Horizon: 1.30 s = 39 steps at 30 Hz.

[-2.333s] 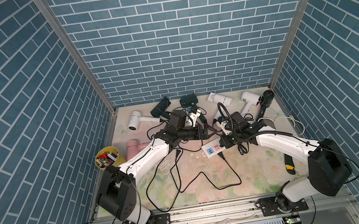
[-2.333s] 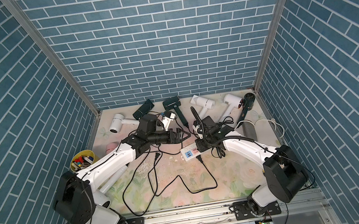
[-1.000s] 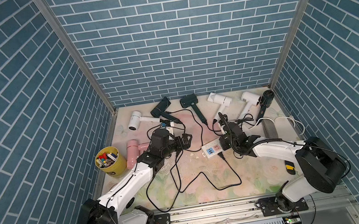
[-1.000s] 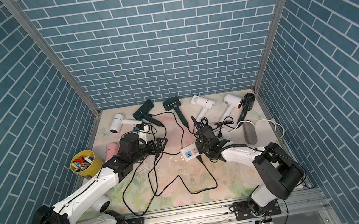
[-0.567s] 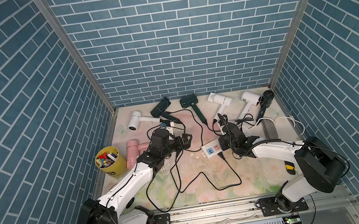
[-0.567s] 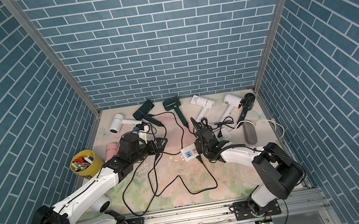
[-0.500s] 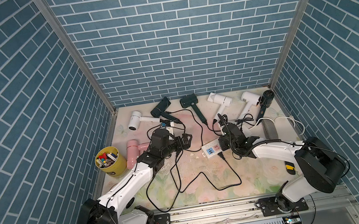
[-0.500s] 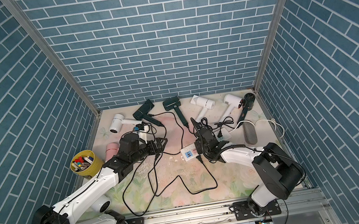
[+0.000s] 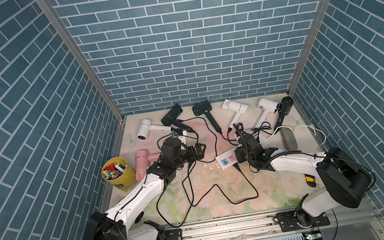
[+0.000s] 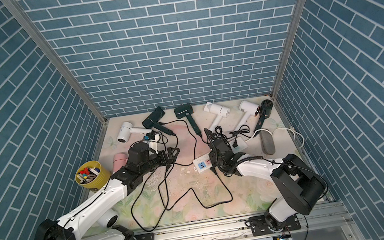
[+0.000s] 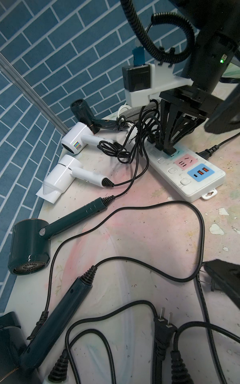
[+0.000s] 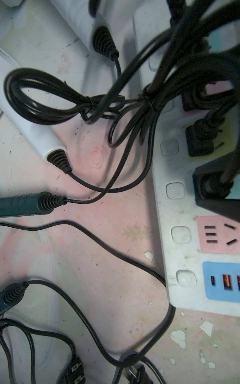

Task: Charge the blow dryers
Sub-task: Insert the plug into the socket.

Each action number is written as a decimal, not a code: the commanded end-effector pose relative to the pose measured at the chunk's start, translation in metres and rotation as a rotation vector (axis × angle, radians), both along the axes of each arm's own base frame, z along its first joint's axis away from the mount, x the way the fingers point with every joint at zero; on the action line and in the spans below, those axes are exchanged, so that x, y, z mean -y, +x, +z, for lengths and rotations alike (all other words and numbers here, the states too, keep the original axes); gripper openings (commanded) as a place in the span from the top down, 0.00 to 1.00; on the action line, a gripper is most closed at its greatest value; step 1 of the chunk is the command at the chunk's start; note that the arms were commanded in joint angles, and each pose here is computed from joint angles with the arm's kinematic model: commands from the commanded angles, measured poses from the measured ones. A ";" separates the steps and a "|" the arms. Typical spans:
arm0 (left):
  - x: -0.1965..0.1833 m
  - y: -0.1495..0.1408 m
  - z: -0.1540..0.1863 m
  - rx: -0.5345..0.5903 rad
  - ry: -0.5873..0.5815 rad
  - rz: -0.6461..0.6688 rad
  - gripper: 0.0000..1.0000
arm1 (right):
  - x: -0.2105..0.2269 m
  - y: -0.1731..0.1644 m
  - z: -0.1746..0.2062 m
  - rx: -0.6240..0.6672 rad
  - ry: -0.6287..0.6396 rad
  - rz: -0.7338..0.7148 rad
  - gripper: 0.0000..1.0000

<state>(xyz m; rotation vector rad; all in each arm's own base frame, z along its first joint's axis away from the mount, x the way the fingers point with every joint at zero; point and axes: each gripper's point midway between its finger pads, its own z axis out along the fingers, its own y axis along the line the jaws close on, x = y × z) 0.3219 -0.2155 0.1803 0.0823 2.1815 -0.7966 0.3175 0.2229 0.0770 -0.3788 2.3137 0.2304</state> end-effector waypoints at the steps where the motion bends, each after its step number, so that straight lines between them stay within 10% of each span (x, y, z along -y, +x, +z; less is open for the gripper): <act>1: -0.002 0.001 -0.001 0.012 0.001 0.002 0.01 | 0.018 -0.032 -0.044 -0.157 -0.081 -0.004 1.00; 26: -0.007 0.004 -0.009 0.010 0.034 0.025 0.01 | 0.051 -0.084 -0.122 -0.461 -0.204 -0.083 1.00; 39: -0.039 0.005 -0.015 0.034 0.122 0.160 0.01 | 0.027 -0.057 -0.093 -0.386 -0.181 -0.124 1.00</act>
